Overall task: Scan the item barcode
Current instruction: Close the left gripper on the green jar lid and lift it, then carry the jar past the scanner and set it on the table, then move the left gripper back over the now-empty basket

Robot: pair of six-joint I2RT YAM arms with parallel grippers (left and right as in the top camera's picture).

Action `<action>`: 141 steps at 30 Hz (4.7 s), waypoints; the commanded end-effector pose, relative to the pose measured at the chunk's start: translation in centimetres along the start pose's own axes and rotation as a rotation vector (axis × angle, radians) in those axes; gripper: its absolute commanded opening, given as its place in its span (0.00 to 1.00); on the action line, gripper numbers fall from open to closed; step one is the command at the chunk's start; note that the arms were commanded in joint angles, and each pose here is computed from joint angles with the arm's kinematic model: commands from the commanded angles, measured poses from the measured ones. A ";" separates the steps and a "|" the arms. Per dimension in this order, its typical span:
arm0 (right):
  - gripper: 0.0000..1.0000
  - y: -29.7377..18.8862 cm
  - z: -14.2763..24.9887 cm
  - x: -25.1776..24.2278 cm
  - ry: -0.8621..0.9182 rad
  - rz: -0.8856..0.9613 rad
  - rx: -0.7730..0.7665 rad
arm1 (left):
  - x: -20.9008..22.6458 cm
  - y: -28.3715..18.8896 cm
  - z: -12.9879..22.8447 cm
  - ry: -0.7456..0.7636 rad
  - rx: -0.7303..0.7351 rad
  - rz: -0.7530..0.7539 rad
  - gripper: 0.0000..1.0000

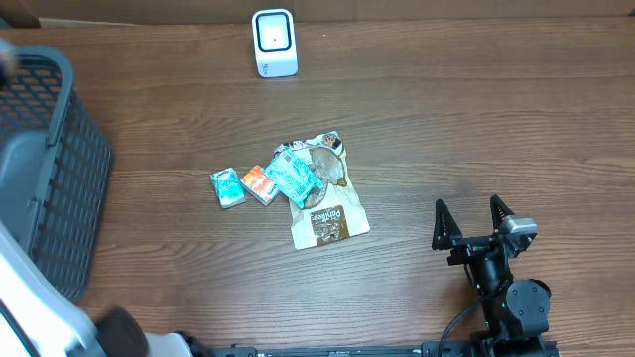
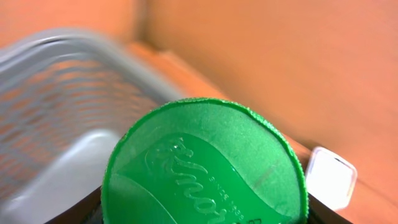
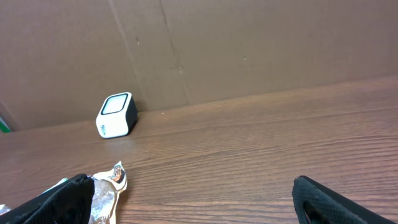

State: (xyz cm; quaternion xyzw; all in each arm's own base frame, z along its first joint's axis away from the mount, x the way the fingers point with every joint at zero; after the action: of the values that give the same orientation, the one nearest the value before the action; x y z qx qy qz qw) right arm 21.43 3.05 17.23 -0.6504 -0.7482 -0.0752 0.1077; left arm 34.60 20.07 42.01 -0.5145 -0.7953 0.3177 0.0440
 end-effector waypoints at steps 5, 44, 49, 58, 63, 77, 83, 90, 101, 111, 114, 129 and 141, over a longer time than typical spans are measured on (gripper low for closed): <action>1.00 0.0 0.1 -0.1 0.000 0.002 -0.008 | -12.2 -4.8 6.4 0.218 0.173 0.274 0.61; 1.00 0.0 0.1 -0.1 0.000 0.002 -0.008 | -18.3 18.6 34.8 0.467 0.874 0.104 1.00; 1.00 0.0 0.1 -0.1 0.000 0.002 -0.008 | -19.2 16.6 30.9 0.451 0.820 0.121 1.00; 1.00 0.0 0.1 -0.1 0.000 0.002 -0.008 | -20.9 3.3 15.0 0.408 0.440 0.259 1.00; 1.00 0.0 0.1 -0.1 0.000 0.002 -0.008 | -17.7 -2.1 11.3 0.412 0.361 0.241 0.99; 1.00 0.0 0.1 -0.1 0.000 0.002 -0.008 | -3.9 -1.5 8.1 0.147 0.407 -0.068 0.99; 1.00 0.0 0.1 -0.1 0.000 0.002 -0.008 | -4.2 -1.4 8.2 0.150 0.409 -0.056 0.99; 1.00 0.0 0.1 -0.1 0.000 0.002 -0.008 | -4.5 -1.4 8.3 0.147 0.413 -0.035 1.00; 1.00 0.0 0.1 -0.1 0.000 0.002 -0.008 | -4.6 -1.4 8.3 0.155 0.411 -0.028 0.99; 1.00 0.0 0.1 -0.1 0.000 0.002 -0.008 | -5.4 -1.1 7.7 0.170 0.382 0.027 1.00; 1.00 0.0 0.1 -0.1 0.000 0.002 -0.008 | -5.4 -1.1 7.5 0.235 0.371 0.039 1.00; 1.00 0.0 0.1 -0.1 0.000 0.002 -0.008 | 0.9 -1.3 5.0 0.151 0.298 -0.087 0.99; 1.00 0.0 0.1 -0.1 0.000 0.002 -0.008 | 0.8 -1.3 5.1 0.152 0.301 -0.084 1.00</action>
State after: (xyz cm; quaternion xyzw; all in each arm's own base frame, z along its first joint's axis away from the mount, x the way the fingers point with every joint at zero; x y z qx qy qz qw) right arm 21.43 3.05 17.22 -0.6505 -0.7482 -0.0747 0.1077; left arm 31.45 18.36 37.89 -0.4820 -0.7544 0.4034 0.1895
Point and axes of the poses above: each gripper's point midway between its finger pads, its own y axis out along the fingers, its own x axis along the line the jaws close on, z = x × y, the point moved 3 cm from there along -y, back along the fingers, and after that the axes turned 2 degrees about y, right-handed, at the moved point
